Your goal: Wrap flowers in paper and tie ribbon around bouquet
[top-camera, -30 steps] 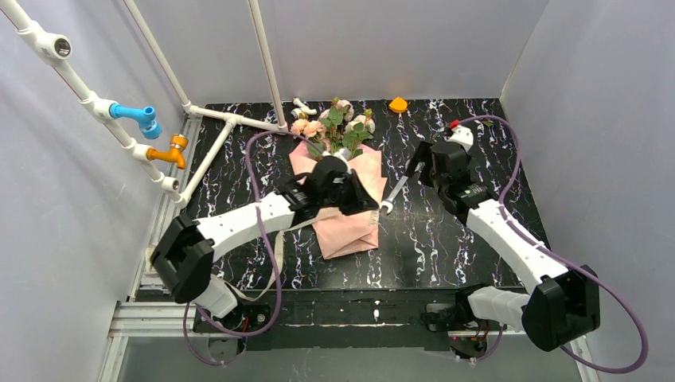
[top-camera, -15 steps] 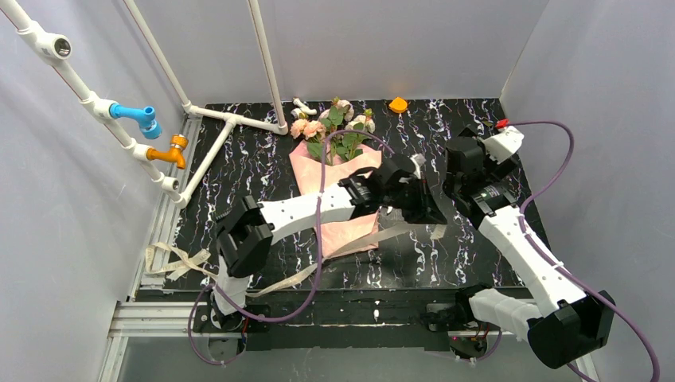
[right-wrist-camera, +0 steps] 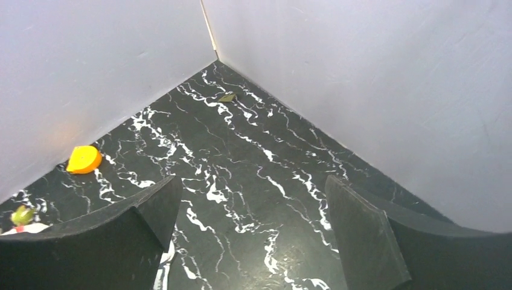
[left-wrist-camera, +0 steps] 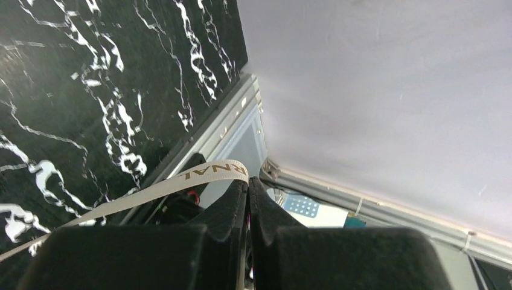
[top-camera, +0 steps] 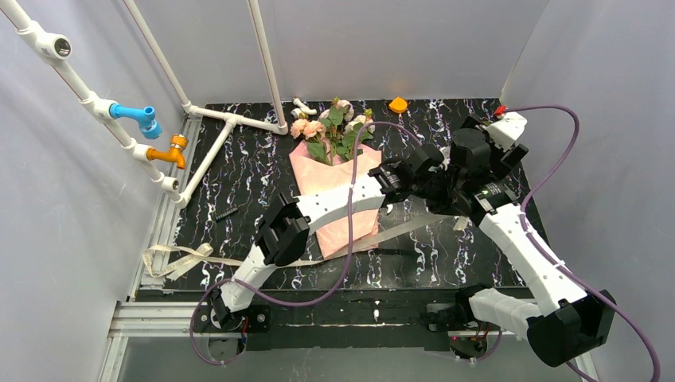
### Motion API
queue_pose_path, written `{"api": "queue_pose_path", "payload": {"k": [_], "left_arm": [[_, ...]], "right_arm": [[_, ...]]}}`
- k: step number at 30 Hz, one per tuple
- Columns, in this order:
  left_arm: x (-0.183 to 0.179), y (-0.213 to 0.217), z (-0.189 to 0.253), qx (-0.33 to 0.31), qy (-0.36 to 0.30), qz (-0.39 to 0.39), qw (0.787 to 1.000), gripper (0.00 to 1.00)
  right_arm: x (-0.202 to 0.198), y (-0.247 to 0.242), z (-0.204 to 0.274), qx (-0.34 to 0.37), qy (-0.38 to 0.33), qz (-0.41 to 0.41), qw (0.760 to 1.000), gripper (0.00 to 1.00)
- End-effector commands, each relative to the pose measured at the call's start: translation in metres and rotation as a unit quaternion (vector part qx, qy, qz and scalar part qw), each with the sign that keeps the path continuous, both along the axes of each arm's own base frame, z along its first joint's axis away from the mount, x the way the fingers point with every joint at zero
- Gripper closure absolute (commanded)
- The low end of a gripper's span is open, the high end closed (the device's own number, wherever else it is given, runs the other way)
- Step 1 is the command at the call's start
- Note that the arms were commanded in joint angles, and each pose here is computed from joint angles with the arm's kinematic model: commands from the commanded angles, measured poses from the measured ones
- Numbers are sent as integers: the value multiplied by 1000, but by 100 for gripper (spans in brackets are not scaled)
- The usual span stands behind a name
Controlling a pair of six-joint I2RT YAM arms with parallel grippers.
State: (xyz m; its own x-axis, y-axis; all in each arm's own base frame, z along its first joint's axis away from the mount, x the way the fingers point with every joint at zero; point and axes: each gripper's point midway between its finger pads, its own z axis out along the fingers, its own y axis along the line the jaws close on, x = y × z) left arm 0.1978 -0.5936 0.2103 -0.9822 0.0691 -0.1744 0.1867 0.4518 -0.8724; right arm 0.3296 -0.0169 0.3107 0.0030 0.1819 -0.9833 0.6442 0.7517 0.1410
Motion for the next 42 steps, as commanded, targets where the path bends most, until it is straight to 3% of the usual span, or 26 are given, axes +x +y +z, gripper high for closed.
{"api": "queue_pose_path", "payload": {"k": [1,11,18,22,25,31,39,42], "left_arm": [[22,-8,6,-30,22,3,999,100],[68,-43,16,-125,25,18,992,98],[76,-37,-5,-122,7,-20,992,41],[71,-19,7,-121,-17,-36,992,19],[64,-2,26,-123,-42,-46,991,13],[54,67,47,-60,-121,-24,991,10],[56,207,-2,79,-189,39,978,9],[65,267,-23,162,-220,86,958,2]], "right_arm": [[-4,-7,44,-32,-41,-15,999,2],[-19,9,68,-84,-47,36,995,2],[-10,42,68,-54,-49,142,987,2],[-13,45,64,-53,-24,153,987,2],[-11,54,67,-49,-29,181,982,2],[2,123,37,13,13,344,939,2],[12,195,-36,157,122,479,855,2],[20,208,-71,244,152,513,809,2]]}}
